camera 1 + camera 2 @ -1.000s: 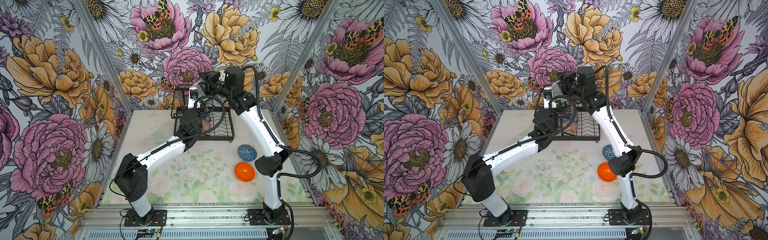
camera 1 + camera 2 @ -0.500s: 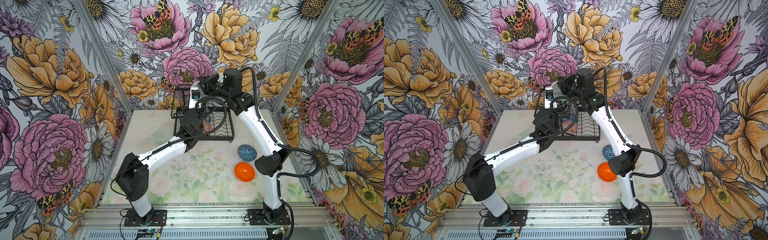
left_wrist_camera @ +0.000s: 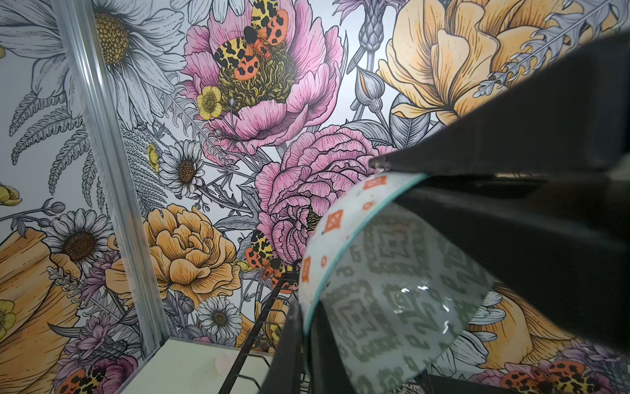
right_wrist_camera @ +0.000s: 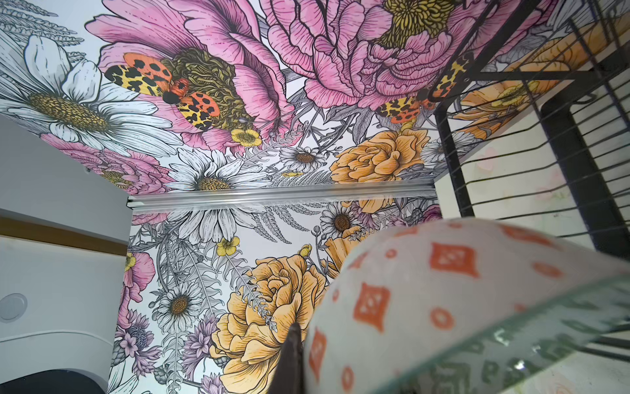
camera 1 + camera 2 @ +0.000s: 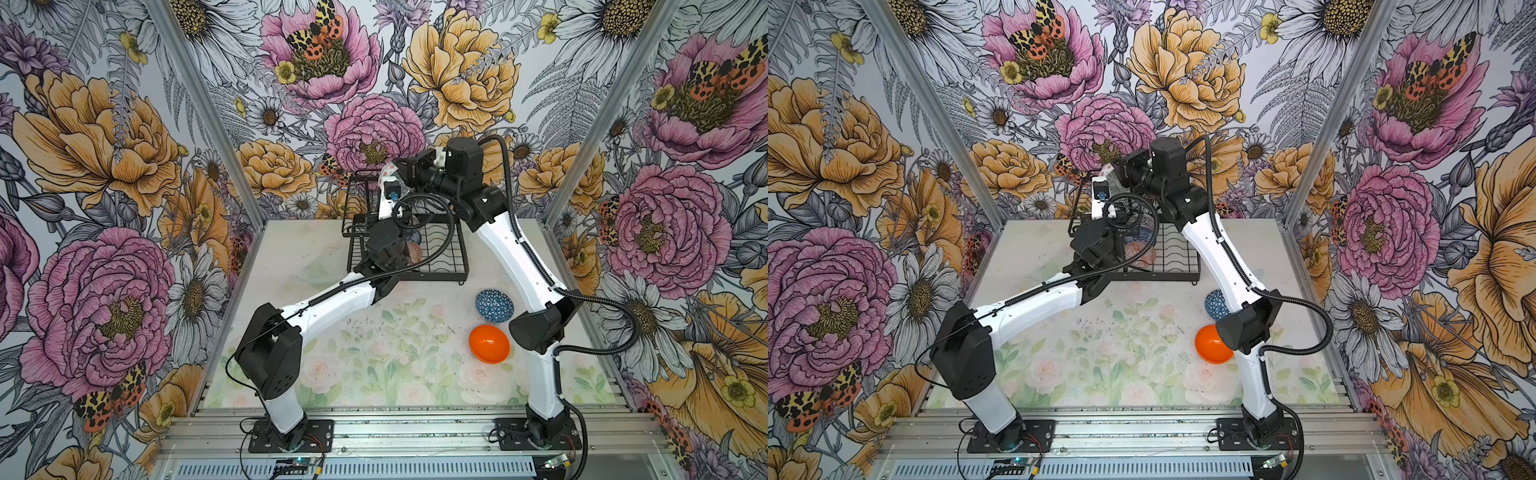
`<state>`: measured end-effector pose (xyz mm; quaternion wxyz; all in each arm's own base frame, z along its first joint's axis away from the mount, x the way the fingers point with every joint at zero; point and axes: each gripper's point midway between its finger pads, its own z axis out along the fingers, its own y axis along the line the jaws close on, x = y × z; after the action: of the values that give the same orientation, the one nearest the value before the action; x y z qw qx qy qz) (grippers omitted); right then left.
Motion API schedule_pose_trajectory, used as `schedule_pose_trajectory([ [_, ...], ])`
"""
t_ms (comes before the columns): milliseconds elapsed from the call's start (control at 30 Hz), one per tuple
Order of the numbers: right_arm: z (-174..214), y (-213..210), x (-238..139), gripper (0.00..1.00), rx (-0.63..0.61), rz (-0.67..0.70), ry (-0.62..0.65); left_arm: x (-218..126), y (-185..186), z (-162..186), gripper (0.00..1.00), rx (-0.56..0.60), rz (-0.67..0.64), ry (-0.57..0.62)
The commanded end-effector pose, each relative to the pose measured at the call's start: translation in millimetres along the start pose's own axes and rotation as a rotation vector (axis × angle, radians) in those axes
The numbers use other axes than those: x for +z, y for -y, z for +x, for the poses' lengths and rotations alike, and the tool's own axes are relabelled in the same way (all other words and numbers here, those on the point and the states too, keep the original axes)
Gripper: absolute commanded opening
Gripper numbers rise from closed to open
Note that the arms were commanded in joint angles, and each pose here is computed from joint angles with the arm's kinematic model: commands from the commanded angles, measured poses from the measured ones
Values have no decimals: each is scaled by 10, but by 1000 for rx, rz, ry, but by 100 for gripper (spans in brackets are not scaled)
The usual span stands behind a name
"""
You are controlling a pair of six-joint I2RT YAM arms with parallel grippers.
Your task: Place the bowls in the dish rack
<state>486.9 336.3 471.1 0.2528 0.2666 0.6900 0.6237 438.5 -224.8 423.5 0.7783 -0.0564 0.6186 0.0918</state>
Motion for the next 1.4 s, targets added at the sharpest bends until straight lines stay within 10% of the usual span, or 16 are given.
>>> schedule_pose_trajectory([
  [0, -95, 1, -29, 0, -76, 0, 12, 9, -62, -270, 17, -102, -17, 42],
  [900, -839, 160, -431, 0, -305, 64, 107, -506, -89, -182, 99, -115, 63, -133],
  [1367, -1399, 559, -784, 0, -407, 208, 260, -721, 206, 256, 99, -132, 331, -443],
])
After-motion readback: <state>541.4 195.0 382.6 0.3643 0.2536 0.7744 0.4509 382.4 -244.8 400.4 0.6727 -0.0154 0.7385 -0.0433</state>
